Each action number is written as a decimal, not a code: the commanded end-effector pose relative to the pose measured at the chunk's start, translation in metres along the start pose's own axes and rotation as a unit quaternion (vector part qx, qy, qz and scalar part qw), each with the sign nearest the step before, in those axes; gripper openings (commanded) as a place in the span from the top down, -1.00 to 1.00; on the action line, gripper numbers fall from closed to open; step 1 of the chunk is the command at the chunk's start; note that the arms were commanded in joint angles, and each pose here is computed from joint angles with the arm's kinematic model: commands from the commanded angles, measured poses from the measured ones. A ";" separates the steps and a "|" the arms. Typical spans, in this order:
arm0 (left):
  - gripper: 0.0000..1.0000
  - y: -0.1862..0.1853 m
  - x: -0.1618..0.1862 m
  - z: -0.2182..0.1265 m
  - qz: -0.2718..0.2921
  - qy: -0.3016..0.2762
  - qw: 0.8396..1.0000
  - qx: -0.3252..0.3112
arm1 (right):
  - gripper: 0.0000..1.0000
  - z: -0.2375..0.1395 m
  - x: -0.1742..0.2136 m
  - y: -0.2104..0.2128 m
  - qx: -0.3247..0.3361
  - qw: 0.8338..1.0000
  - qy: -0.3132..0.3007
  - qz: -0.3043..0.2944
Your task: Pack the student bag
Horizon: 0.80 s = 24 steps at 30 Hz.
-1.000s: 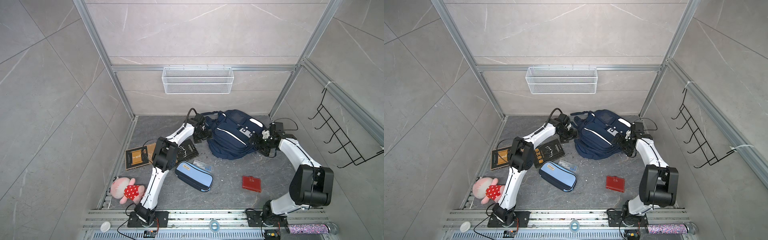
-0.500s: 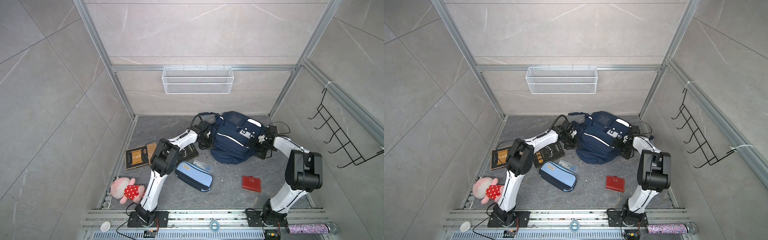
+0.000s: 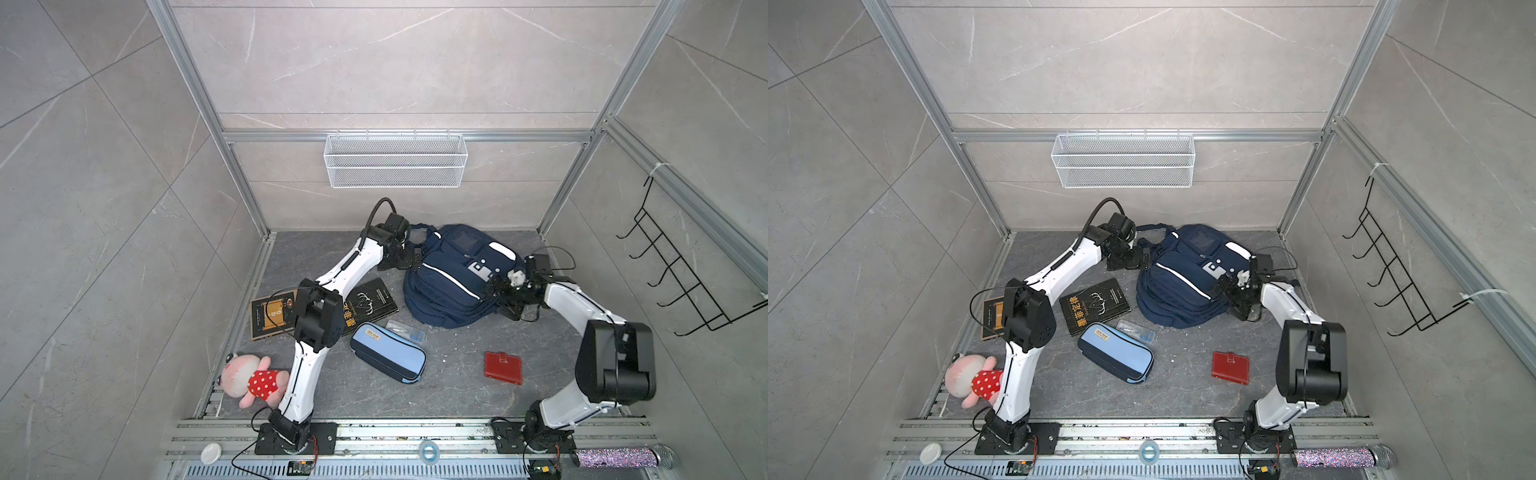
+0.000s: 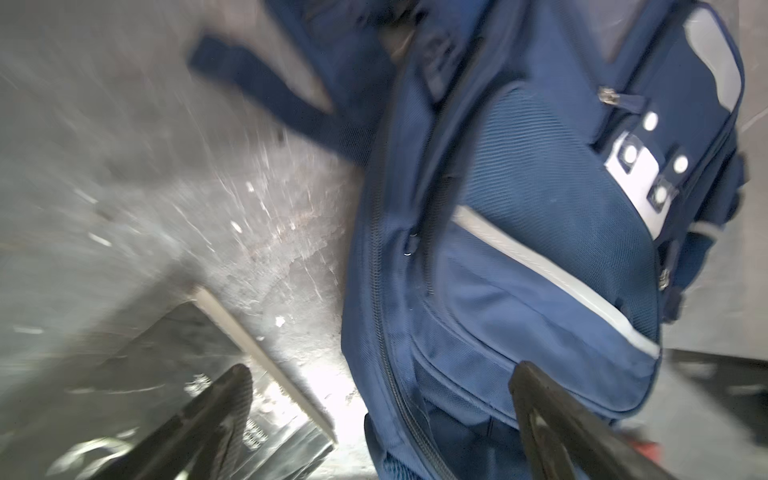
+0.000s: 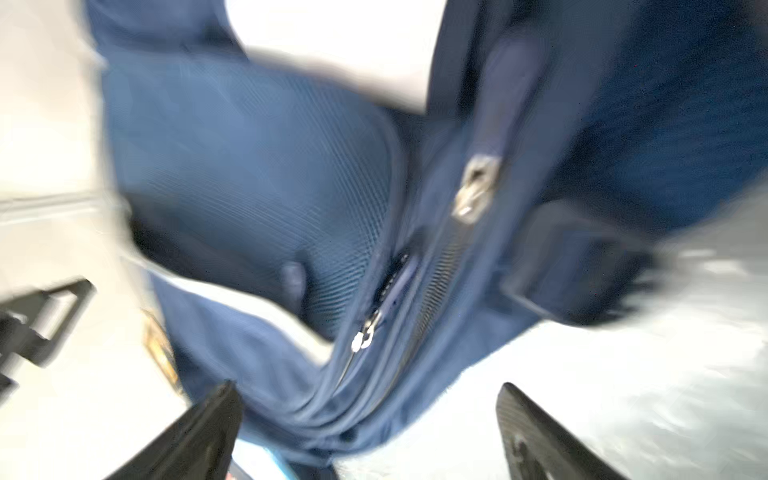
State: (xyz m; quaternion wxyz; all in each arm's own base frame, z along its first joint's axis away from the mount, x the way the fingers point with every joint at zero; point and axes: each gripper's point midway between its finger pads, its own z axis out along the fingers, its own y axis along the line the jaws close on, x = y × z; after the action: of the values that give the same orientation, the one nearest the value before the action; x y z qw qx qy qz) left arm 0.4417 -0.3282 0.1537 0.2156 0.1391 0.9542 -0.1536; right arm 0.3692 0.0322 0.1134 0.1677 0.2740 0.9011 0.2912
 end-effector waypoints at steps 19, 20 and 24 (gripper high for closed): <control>-0.99 -0.152 0.074 0.105 0.318 0.021 0.948 0.021 | -1.00 -0.062 -0.034 -0.061 0.067 0.992 -0.047 0.092; -0.99 -0.147 0.075 0.110 0.317 0.024 0.948 0.012 | -0.99 -0.061 -0.032 -0.062 0.068 0.992 -0.045 0.091; -0.76 -0.131 0.072 0.123 0.320 0.008 0.946 -0.053 | -1.00 -0.056 -0.022 -0.068 0.069 0.992 -0.034 0.095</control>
State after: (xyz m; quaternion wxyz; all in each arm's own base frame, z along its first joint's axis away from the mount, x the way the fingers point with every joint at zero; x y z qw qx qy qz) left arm 0.3645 -0.4881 0.0553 0.2313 0.4302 0.8688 -0.0812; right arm 0.3463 -0.0545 0.1253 0.1689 0.3837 0.8754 0.2405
